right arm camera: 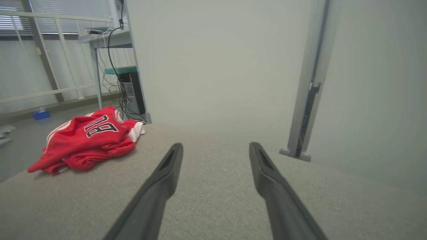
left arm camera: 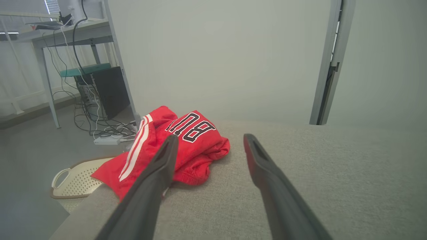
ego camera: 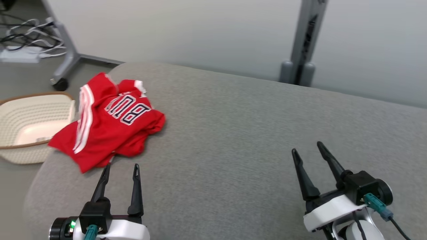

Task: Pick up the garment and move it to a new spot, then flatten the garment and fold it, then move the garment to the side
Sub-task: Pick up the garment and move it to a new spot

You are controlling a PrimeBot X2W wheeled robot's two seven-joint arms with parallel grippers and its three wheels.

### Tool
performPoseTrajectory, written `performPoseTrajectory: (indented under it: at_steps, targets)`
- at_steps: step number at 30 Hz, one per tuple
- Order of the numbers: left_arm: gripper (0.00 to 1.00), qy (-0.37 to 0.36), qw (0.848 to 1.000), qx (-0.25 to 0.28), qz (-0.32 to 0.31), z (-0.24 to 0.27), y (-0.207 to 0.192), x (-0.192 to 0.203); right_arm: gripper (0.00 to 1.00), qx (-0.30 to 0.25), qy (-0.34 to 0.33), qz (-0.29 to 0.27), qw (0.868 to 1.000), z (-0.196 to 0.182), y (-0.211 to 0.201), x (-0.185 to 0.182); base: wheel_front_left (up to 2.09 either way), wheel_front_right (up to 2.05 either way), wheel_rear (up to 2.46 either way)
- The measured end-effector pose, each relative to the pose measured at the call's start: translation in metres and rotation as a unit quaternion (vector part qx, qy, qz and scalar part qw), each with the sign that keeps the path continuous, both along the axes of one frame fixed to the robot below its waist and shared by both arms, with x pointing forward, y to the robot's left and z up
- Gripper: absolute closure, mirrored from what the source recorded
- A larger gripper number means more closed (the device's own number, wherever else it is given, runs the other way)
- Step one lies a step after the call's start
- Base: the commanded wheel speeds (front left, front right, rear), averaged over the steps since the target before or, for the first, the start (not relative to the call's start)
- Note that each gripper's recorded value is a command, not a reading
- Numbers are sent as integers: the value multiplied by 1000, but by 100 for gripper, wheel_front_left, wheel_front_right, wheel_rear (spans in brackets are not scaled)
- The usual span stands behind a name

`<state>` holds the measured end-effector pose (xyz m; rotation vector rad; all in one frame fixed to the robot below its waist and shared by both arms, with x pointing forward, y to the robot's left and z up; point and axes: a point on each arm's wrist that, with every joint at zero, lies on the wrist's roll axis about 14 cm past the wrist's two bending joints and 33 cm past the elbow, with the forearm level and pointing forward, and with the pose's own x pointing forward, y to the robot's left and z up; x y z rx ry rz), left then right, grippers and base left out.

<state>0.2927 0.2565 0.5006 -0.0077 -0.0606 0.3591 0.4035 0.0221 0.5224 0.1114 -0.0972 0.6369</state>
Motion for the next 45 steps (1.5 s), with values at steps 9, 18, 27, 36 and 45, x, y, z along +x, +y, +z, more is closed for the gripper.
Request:
performPoseTrajectory:
  at_steps: [9,18,27,36,45]
  targets:
    - [0,-11,994,2,112,6,51,-60,0,1,-17,127,992,11,84,-27,0,0,0]
    - [0,-7,988,-3,155,4,64,-79,0,-2,-8,171,985,6,110,-35,0,0,0]
    - [0,-14,988,-7,157,5,65,-81,0,-1,-12,166,986,12,108,-35,0,0,0]
    - [0,-14,988,-27,150,1,68,-80,0,-6,-16,150,989,9,99,-28,0,0,0]
    - [0,-18,996,-29,88,10,81,-27,0,-31,-24,123,992,-10,83,4,0,0,0]
